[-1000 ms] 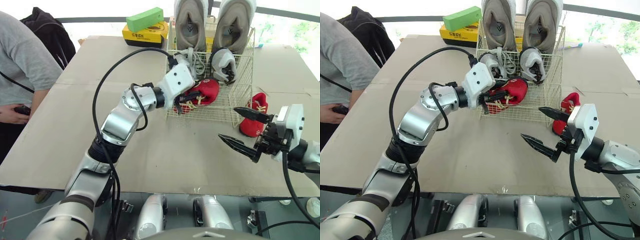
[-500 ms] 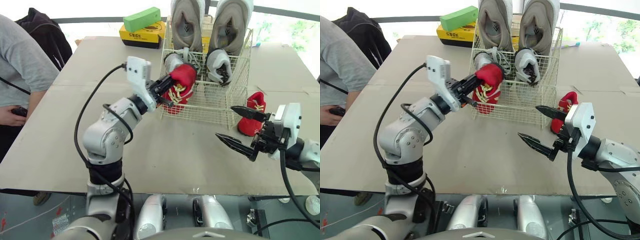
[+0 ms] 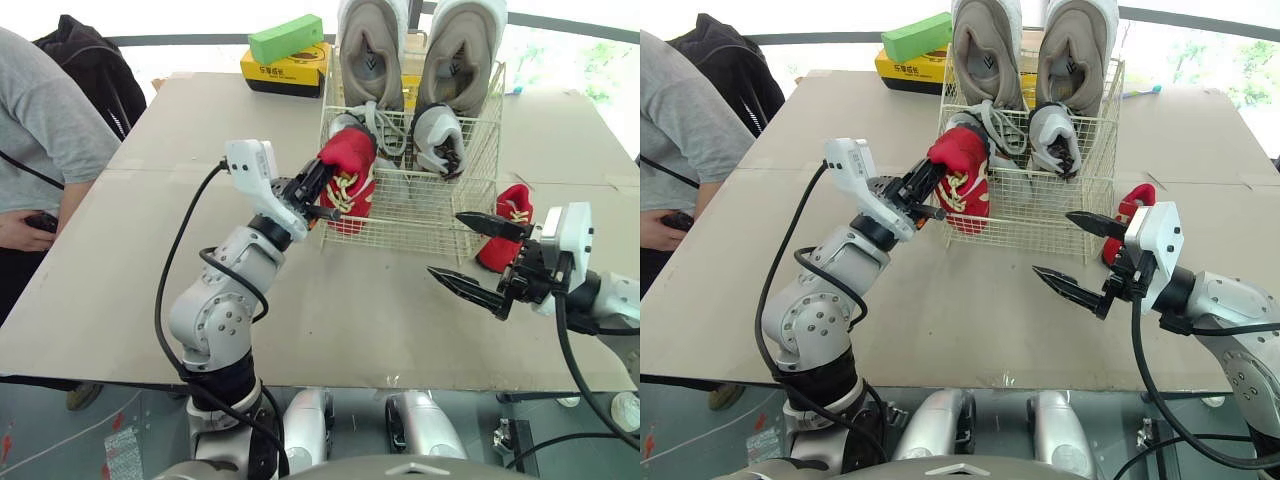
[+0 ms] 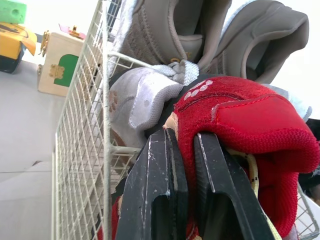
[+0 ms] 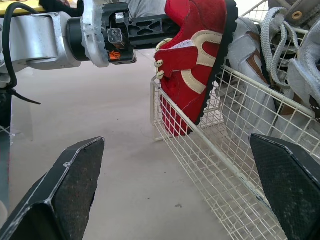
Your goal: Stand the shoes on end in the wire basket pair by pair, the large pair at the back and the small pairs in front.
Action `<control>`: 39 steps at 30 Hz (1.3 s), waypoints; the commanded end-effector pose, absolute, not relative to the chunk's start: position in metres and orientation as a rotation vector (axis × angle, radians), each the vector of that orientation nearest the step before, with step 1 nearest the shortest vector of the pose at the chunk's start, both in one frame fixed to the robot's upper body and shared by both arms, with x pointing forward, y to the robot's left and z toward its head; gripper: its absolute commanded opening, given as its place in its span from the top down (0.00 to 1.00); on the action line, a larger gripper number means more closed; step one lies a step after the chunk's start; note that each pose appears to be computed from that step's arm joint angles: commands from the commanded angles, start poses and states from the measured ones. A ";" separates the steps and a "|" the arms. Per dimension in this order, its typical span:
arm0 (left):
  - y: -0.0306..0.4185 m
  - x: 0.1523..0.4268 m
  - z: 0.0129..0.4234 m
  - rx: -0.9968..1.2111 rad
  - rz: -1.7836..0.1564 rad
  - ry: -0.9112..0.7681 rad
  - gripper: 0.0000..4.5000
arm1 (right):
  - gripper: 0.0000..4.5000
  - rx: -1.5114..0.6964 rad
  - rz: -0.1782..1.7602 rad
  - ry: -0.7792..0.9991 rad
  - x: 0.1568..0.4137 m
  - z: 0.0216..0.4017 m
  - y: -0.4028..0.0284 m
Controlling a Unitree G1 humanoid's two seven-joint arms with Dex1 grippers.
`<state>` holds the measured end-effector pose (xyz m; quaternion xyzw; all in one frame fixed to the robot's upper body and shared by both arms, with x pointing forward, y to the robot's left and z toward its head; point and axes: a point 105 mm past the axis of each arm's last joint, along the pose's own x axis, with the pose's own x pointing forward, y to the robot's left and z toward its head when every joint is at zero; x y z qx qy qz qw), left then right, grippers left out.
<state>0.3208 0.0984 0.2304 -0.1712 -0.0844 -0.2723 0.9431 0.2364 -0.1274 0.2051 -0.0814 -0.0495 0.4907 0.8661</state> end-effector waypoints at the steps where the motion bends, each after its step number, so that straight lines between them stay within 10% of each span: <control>1: 0.098 0.318 0.206 -0.313 -0.547 -0.074 0.99 | 0.00 -0.191 1.046 -0.130 0.232 0.212 -0.125; 10: 0.100 0.312 0.182 -0.324 -0.575 0.038 0.99 | 0.00 -0.183 1.049 -0.115 0.232 0.209 -0.125; 17: 0.111 0.300 0.212 -0.305 -0.617 -0.059 0.18 | 0.00 -0.172 1.003 -0.103 0.237 0.209 -0.133; 25: 0.152 0.297 0.241 -0.336 -0.499 -0.199 0.18 | 0.00 -0.149 0.817 -0.066 0.253 0.219 -0.157; 39: 0.082 0.209 0.223 0.036 -1.420 0.019 0.18 | 0.00 -0.060 0.379 0.404 0.315 0.205 -0.260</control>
